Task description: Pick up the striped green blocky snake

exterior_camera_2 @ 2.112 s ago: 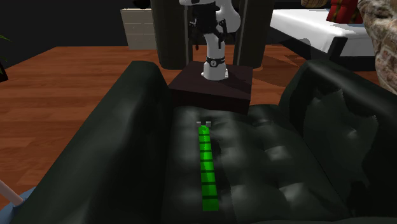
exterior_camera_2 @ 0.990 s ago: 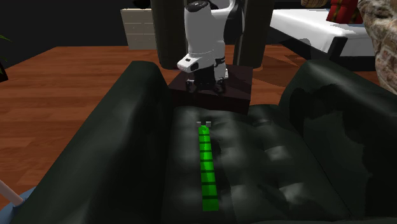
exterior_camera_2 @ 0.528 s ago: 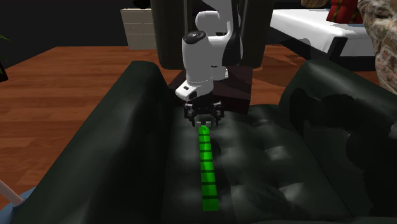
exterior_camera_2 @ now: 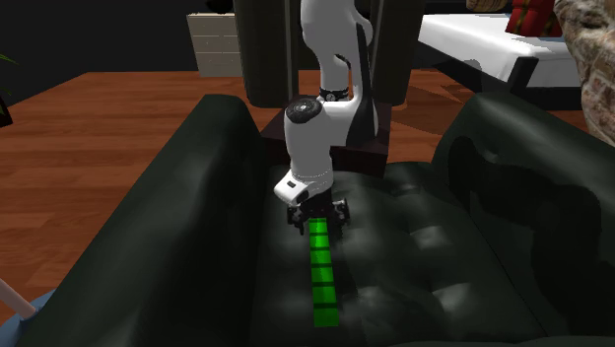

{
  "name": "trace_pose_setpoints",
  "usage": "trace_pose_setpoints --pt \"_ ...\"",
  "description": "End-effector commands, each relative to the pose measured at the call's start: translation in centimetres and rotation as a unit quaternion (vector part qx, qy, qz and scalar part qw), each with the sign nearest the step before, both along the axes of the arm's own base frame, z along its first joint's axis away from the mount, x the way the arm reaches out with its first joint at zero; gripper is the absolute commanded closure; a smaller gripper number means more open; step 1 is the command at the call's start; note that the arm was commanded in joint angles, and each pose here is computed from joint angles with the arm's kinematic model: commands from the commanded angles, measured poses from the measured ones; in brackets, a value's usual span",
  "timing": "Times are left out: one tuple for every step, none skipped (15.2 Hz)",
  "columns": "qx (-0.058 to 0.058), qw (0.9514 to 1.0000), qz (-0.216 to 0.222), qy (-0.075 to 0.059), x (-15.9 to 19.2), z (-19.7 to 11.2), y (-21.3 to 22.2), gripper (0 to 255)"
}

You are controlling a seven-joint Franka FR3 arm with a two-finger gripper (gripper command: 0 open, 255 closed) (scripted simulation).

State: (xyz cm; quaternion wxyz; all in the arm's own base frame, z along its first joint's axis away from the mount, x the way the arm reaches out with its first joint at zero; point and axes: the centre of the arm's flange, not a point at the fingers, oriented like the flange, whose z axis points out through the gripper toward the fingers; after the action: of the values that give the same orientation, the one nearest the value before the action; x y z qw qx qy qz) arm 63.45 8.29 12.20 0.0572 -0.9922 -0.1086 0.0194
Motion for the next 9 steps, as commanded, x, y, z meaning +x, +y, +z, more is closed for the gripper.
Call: trace_pose_setpoints --pt "0.000 1.0000 0.001 -0.001 0.7 -1.1 0.2 0" --pt "0.000 1.0000 0.001 -0.001 0.7 -1.7 0.2 0" --pt "0.000 1.0000 0.001 -0.001 0.7 -2.2 0.2 0" --pt "0.000 1.0000 0.001 -0.001 0.7 -2.7 0.2 0" --pt "0.000 1.0000 0.001 -0.001 0.7 -3.3 0.2 0" --pt "0.000 1.0000 0.001 -0.001 0.7 -3.8 0.2 0" --pt "0.000 1.0000 0.001 -0.001 0.7 -4.6 0.2 0" --pt "0.000 1.0000 0.001 -0.001 0.7 -4.6 0.2 0" --pt "0.000 1.0000 0.001 -0.001 0.7 -4.6 0.2 0"
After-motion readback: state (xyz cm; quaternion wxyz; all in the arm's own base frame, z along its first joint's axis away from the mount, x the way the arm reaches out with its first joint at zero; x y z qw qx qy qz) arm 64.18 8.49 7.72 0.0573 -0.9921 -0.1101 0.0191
